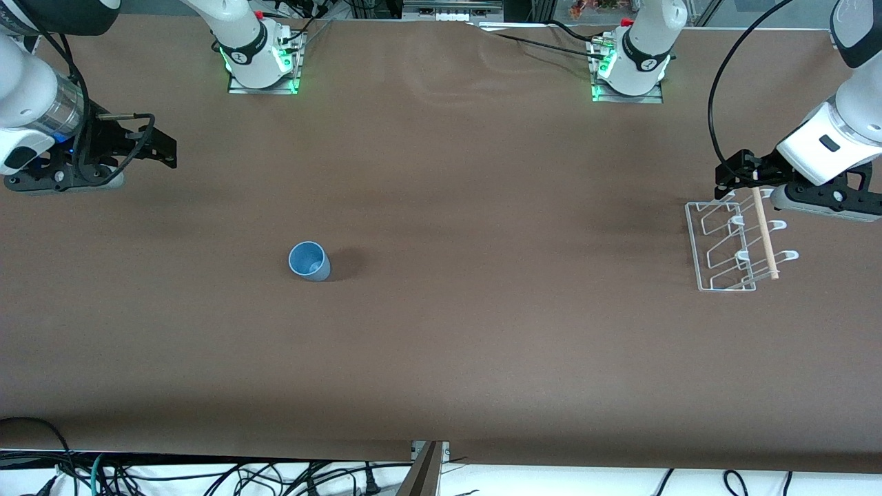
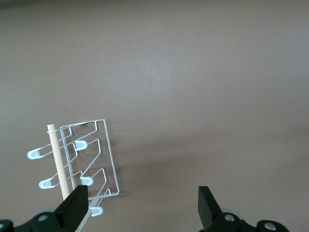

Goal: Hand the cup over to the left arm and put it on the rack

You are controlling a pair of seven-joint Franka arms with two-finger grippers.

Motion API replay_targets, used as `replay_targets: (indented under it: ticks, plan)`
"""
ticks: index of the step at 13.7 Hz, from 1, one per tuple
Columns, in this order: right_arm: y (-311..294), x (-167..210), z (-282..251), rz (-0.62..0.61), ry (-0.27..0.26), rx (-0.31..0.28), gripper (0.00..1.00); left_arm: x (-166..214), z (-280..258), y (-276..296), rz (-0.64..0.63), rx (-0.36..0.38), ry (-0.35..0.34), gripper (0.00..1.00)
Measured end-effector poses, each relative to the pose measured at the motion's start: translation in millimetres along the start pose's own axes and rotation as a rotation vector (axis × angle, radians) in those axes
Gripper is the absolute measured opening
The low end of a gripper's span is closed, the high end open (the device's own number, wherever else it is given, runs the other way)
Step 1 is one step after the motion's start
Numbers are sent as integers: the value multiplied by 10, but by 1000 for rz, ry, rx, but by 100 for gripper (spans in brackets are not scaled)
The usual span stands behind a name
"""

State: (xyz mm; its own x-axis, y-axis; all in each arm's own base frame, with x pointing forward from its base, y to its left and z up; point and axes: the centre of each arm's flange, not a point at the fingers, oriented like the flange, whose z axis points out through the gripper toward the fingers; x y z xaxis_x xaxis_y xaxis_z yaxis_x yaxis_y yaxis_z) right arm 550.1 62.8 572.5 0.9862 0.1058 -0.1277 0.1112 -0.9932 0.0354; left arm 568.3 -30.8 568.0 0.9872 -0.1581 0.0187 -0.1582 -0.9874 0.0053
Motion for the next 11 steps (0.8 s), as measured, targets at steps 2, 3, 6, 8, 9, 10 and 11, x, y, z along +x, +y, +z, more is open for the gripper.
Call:
replay_targets:
  ticks: [2, 3, 6, 8, 9, 10, 11]
  plan:
    - [-11, 14, 20, -2, -3, 0, 99, 0, 0, 0, 0, 0, 0, 100]
    - [-15, 28, 39, -2, -5, -1, 99, 0, 0, 0, 0, 0, 0, 100]
    - [-21, 78, 112, -3, -15, -2, 99, 0, 0, 0, 0, 0, 0, 100]
    - [-25, 109, 156, -3, -20, -2, 99, 0, 0, 0, 0, 0, 0, 100]
    - [-27, 125, 181, -4, -23, -3, 99, 0, 0, 0, 0, 0, 0, 100]
    - [-39, 156, 224, -5, -26, -2, 99, 0, 0, 0, 0, 0, 0, 100]
    - [-62, 204, 289, -8, -31, -3, 99, 0, 0, 0, 0, 0, 0, 100]
